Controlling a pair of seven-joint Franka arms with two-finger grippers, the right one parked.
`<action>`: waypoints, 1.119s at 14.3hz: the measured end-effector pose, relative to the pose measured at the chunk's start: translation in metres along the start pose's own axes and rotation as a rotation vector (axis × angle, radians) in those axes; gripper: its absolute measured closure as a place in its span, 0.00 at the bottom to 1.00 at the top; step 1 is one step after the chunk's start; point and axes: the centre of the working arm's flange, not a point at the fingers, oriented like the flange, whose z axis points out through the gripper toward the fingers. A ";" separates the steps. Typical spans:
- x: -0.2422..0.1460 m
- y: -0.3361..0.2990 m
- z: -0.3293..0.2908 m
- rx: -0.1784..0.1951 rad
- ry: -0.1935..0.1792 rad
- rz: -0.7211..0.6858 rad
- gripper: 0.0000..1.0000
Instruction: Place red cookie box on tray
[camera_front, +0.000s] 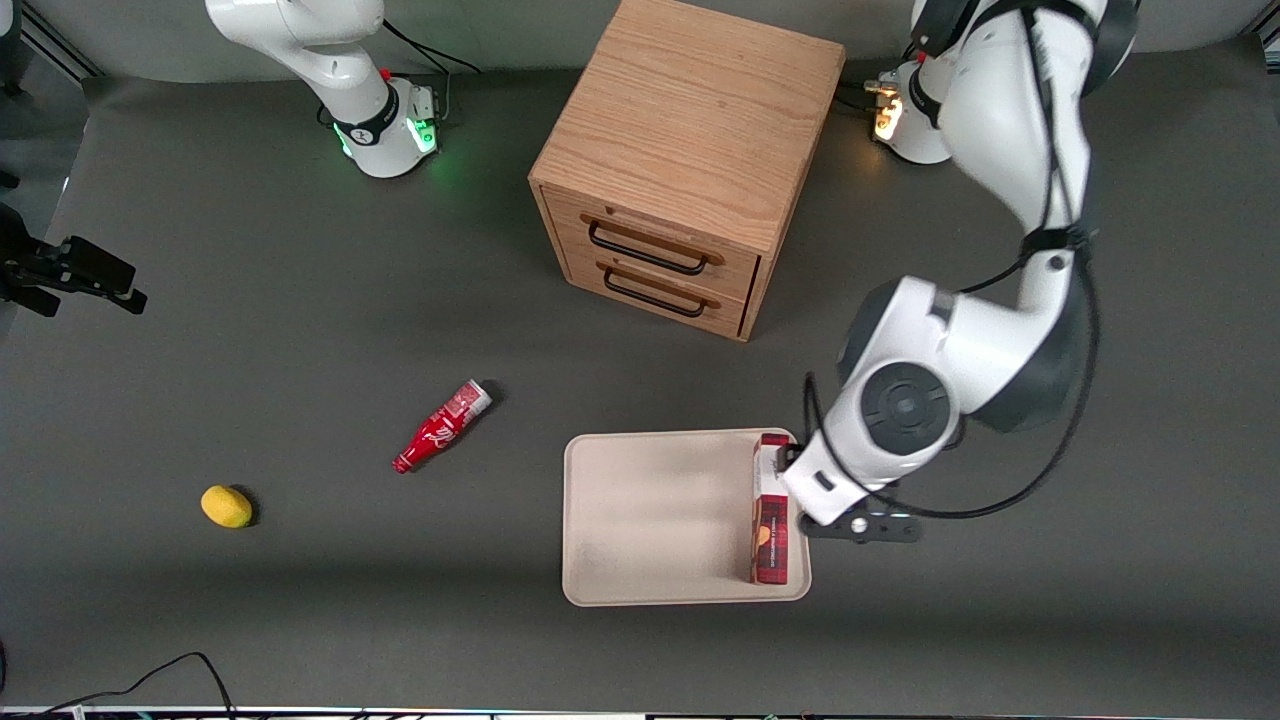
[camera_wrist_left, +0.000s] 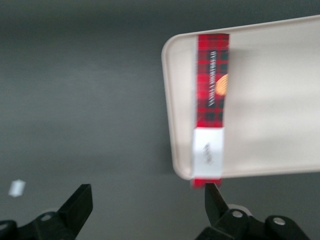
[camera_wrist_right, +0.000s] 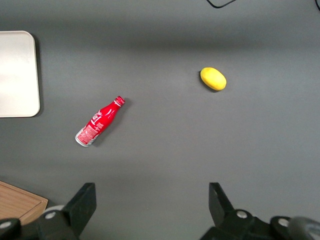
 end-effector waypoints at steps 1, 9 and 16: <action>-0.004 -0.021 -0.016 0.002 0.003 0.016 0.00; -0.097 -0.189 -0.094 0.010 -0.020 0.057 0.00; -0.160 -0.284 -0.148 0.009 -0.025 0.112 0.00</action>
